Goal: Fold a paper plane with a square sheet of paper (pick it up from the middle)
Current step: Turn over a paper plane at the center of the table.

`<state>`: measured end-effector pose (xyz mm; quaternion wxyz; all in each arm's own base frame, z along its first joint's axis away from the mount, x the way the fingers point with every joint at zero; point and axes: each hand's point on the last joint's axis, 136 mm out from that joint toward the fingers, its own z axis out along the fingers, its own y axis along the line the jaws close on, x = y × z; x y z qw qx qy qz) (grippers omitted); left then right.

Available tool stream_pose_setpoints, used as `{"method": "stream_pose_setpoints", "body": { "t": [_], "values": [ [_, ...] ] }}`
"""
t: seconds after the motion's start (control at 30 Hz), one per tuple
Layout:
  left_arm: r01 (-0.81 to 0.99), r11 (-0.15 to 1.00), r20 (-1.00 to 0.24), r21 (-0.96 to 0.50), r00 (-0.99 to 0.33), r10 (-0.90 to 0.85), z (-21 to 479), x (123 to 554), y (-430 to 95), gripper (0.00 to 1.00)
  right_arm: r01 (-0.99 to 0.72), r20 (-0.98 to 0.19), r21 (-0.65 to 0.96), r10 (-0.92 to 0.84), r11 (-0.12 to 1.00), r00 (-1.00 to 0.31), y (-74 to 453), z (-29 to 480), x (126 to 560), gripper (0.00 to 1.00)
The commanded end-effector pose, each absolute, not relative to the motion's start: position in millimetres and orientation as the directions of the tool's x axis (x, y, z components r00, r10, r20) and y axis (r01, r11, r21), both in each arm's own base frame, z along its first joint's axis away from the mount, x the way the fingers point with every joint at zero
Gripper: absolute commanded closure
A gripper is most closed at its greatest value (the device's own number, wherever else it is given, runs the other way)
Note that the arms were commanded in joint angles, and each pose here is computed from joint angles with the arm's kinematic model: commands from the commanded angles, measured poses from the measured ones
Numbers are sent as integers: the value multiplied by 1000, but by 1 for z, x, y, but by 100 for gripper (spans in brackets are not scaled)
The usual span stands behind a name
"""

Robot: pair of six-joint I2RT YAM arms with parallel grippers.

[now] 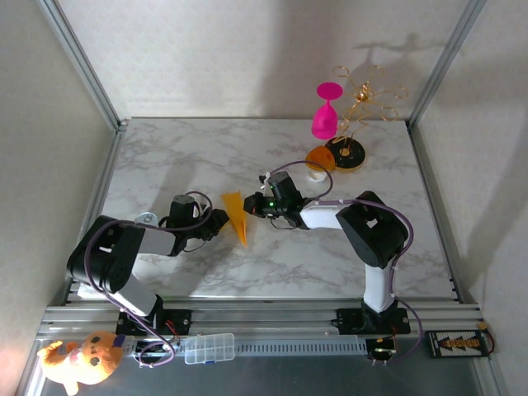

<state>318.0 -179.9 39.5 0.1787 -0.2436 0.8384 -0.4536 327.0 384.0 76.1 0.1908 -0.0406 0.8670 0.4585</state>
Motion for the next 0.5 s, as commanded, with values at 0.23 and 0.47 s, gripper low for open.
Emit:
{"method": "stream_pose_setpoints", "body": {
  "t": [0.23, 0.47],
  "values": [
    [-191, 450, -103, -872, -829, -550, 54, 334, -191, 100, -228, -369, 768, 123, 599, -921, 368, 74, 330, 90],
    [-196, 473, -107, -859, -834, -541, 50, 335, -191, 100, -291, -411, 692, 29, 661, -911, 361, 69, 326, 66]
  ]
}}
